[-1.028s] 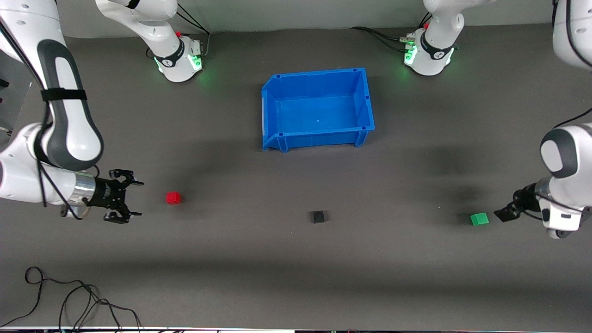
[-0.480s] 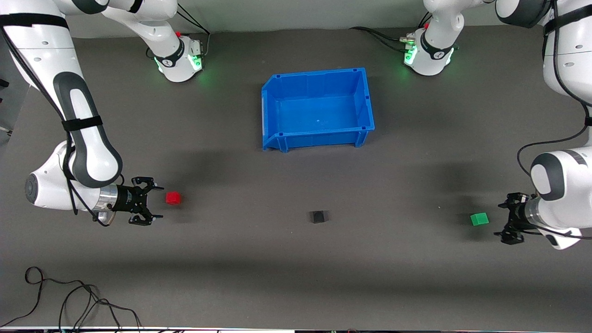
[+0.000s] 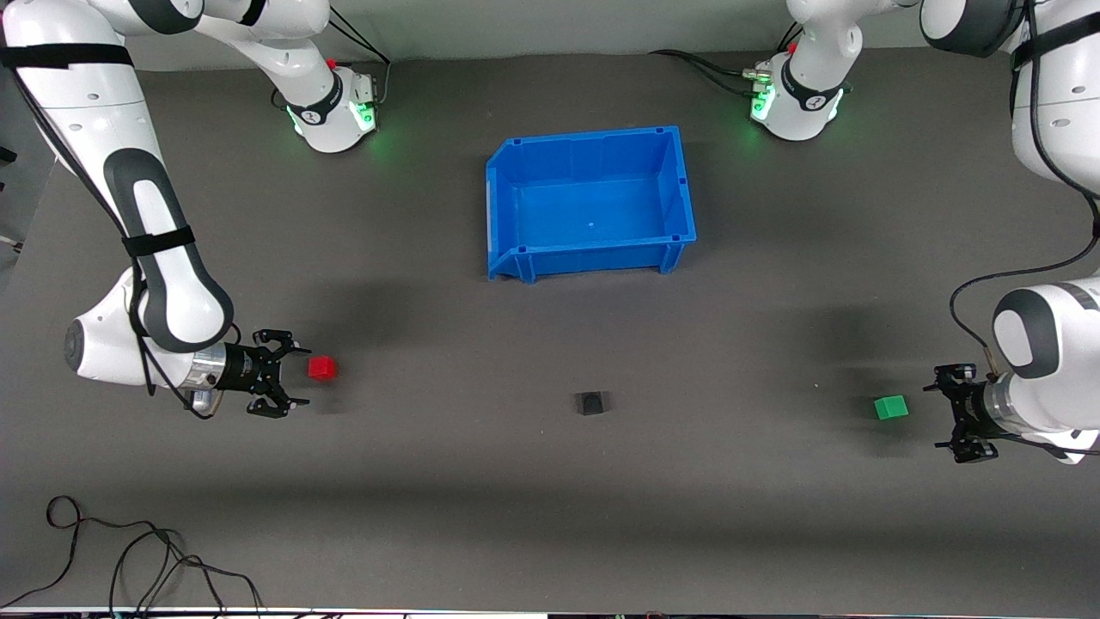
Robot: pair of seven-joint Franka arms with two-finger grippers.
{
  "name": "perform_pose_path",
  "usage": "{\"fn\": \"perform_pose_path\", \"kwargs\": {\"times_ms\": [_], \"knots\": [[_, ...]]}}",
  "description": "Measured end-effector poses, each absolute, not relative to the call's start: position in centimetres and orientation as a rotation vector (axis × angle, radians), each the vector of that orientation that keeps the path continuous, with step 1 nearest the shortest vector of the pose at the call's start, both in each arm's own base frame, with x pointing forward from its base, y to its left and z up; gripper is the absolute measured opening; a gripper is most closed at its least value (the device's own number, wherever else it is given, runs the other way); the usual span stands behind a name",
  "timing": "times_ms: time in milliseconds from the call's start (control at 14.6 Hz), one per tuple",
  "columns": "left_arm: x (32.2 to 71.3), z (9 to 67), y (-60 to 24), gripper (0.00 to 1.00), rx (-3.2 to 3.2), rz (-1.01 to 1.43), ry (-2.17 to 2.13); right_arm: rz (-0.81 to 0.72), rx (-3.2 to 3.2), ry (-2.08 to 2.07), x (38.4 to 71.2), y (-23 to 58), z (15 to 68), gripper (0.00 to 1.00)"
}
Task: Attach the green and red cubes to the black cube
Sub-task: 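Lower the right gripper to the red cube while the left gripper lowers, then close the right gripper on the red cube while the left grasps green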
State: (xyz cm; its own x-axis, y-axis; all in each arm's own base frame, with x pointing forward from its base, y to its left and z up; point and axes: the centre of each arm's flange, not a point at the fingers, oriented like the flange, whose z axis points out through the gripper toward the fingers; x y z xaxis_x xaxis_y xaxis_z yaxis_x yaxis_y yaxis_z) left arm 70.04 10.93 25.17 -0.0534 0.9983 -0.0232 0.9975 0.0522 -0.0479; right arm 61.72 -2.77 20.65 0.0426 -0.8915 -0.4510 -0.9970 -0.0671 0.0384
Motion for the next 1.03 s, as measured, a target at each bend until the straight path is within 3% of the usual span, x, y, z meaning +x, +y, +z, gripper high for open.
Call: {"fn": "perform_pose_path", "kwargs": {"times_ms": [754, 1028], "knots": [[69.7, 19.9, 8.6, 0.98, -2.070, 0.135, -2.293, 0.578, -2.000, 1.880, 59.5, -4.3, 17.1, 0.99], [69.1, 18.2, 7.4, 0.90, -2.093, 0.103, -2.297, 0.595, -2.000, 1.887, 59.2, -4.3, 16.2, 0.98]]}}
